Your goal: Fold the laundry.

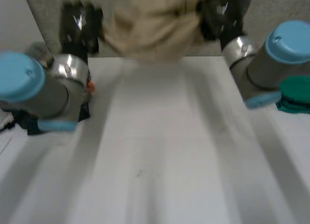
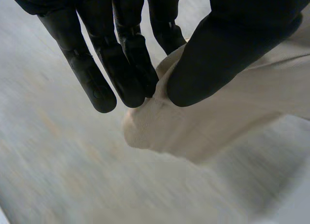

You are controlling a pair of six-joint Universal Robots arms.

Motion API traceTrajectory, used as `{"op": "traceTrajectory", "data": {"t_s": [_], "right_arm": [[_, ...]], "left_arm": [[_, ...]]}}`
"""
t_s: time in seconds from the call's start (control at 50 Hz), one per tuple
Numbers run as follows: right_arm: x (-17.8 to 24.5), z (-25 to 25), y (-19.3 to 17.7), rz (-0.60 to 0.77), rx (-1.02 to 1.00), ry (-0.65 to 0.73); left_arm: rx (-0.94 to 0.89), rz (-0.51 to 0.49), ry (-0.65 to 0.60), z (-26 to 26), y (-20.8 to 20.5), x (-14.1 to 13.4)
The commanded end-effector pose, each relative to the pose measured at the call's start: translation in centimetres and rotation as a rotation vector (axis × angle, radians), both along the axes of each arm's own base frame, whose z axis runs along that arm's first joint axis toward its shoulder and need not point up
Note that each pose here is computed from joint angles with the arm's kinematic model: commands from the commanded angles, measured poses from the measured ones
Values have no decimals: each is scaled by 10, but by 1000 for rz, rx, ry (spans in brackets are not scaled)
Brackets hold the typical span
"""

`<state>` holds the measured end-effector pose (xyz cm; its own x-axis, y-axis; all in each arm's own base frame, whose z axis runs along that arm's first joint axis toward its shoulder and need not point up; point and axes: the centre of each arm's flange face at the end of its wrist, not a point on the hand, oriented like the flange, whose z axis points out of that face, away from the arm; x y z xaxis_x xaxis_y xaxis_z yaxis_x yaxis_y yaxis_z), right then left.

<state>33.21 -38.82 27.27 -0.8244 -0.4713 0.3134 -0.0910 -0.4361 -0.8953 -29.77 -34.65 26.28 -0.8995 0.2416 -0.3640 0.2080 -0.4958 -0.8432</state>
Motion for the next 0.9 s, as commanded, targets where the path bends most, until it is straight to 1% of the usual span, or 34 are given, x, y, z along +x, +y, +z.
{"op": "traceTrajectory", "data": {"t_s": [0.02,0.1,0.18,0.28,0.44,0.6,0.72,0.78,0.82,0.86,0.88,0.9], "right_arm": [[-12,-92,35,-5,435,264],[-21,-119,53,-12,605,383],[-26,-128,63,-13,679,430],[-29,-123,64,-47,649,420],[-28,-102,82,-58,568,388],[-35,-96,91,-127,540,410],[-29,-90,96,-95,510,416],[-27,-81,96,-79,472,443],[-26,-63,97,-71,429,445],[-27,-40,99,-77,377,419],[-28,-10,103,-83,311,381],[-29,6,105,-87,270,359]], "left_arm": [[253,-1,-122,-83,30,11],[351,-7,-162,-100,49,18],[400,-12,-184,-105,61,22],[410,-19,-186,-101,69,24],[411,-30,-168,-88,78,26],[430,-52,-184,-84,88,25],[413,-55,-175,-69,92,25],[364,-50,-157,-51,91,25],[301,-43,-122,-27,87,27],[256,-36,-99,-8,87,29],[201,-33,-70,14,88,31],[168,-33,-55,27,90,31]]}}
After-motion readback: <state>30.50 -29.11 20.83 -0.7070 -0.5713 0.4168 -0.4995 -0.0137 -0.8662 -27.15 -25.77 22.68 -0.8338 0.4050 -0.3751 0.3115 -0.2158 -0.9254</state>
